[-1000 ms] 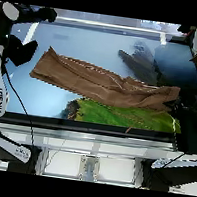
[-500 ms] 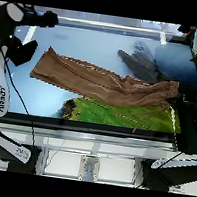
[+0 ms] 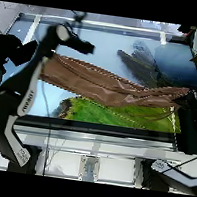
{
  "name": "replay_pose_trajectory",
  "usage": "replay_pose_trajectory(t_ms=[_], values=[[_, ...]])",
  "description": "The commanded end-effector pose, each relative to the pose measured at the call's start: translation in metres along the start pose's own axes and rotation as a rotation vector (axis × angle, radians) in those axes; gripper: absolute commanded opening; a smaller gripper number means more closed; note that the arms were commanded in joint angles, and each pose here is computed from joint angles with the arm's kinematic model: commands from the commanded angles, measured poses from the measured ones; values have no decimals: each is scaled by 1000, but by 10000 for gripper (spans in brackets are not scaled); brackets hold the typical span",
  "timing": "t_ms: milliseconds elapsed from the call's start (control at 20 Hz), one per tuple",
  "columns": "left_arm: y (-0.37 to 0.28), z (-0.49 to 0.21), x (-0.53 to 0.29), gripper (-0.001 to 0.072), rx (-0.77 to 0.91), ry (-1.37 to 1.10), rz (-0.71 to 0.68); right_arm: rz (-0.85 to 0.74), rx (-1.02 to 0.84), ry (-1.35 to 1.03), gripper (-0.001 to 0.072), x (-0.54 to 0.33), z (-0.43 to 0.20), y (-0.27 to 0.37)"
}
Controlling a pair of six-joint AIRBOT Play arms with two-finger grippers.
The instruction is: Fold the clothes and pants, and hang the long-sleeved shirts on hangers.
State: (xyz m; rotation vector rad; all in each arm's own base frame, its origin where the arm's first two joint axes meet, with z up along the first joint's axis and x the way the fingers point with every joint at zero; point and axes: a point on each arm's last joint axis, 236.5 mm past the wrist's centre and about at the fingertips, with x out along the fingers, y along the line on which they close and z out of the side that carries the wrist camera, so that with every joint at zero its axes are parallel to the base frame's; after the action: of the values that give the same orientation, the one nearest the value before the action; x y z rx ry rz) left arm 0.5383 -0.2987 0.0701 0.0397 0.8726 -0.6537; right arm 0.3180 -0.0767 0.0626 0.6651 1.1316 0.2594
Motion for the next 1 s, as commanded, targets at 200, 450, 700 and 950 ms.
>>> replay_pose_trajectory(t_ms=[200, 450, 700, 950], values=[[-252, -114, 85, 10, 127, 236, -452, -363, -86, -3, 43, -83, -75, 23], [-333, -193, 86, 11, 204, 410, -576, -368, -126, -112, 42, -96, -66, 44], [-354, -219, 68, 11, 157, 525, -690, -178, -151, -219, 42, -84, -35, 82], [-273, -145, 62, 10, 55, 399, -615, -29, -247, -142, 42, -39, -32, 139]])
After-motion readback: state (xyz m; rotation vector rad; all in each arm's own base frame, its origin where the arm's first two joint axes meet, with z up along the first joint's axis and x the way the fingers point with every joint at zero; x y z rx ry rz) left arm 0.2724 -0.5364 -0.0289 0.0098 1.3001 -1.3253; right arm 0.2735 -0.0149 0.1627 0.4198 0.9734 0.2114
